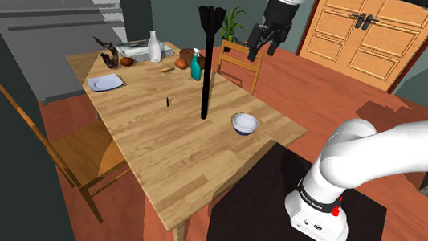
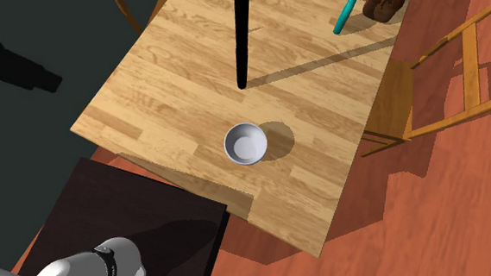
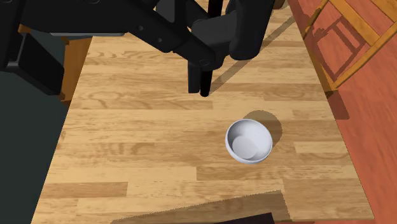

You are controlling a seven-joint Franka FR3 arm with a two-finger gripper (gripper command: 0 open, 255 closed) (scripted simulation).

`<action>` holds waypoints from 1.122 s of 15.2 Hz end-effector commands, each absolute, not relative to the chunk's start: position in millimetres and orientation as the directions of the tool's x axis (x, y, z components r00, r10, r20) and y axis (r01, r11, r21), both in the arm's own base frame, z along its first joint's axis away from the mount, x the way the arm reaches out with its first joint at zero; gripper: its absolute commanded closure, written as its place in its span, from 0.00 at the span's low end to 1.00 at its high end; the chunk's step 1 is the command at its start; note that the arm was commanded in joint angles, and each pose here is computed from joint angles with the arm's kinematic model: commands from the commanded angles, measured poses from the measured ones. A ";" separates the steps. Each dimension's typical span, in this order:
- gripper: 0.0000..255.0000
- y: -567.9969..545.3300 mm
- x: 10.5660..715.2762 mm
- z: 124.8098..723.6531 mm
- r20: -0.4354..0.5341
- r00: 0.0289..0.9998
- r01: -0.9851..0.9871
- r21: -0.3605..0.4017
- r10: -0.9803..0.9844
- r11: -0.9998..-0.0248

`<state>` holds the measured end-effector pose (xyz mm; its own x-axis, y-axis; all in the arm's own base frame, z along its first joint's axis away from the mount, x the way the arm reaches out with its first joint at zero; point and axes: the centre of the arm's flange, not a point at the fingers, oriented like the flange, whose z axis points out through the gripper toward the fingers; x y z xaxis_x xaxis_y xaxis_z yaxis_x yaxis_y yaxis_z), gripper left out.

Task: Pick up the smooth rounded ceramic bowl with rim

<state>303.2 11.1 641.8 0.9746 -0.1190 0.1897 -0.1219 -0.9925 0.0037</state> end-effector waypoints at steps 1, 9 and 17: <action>0.00 11.1 303.2 641.8 0.190 0.975 -0.122 0.004 -0.119 -0.993; 0.00 -17.3 335.2 546.3 0.174 0.979 -0.111 0.042 -0.102 -0.993; 0.00 -48.8 365.6 451.2 0.159 0.984 -0.099 0.080 -0.085 -0.992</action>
